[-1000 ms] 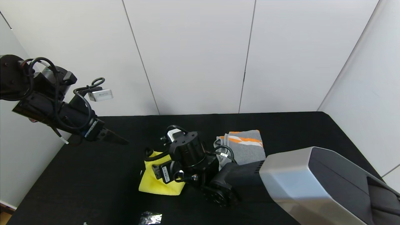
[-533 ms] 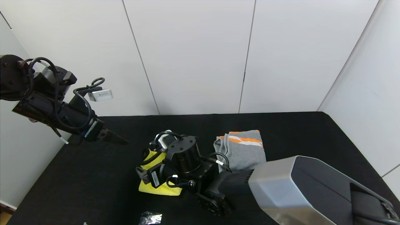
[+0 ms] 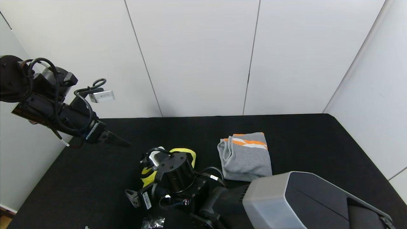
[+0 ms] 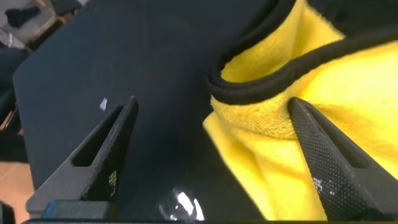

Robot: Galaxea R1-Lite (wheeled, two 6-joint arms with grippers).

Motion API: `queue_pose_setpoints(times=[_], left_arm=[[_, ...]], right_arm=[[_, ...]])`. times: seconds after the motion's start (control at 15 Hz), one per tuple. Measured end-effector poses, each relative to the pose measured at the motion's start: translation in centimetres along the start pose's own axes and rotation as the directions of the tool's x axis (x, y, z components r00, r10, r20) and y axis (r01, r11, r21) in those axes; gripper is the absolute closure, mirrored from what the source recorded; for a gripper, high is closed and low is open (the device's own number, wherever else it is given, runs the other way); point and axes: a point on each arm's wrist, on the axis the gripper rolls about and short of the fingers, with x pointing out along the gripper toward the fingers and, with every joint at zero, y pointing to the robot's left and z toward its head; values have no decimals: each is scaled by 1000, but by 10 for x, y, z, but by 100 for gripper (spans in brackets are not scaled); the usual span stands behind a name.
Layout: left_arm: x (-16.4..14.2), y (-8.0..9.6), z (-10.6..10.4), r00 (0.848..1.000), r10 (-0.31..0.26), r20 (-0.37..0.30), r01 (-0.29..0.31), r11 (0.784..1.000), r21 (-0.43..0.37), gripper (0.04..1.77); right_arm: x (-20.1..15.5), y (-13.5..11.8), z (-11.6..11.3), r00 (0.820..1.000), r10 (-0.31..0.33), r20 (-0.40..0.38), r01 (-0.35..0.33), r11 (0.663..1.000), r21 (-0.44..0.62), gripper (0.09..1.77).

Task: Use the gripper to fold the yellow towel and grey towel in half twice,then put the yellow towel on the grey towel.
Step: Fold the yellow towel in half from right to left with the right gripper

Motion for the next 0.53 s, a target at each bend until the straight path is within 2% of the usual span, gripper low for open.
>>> queue_pose_setpoints(times=[0.13, 0.53], left_arm=[[0, 0, 0, 1000, 0, 0, 0, 1000, 1, 9], [-1, -1, 0, 1000, 1, 2, -1, 1000, 2, 9]], right_arm=[[1, 5, -4, 1000, 5, -28, -5, 1000, 11, 15], [-3, 6, 4, 1000, 7, -14, -6, 1000, 19, 15]])
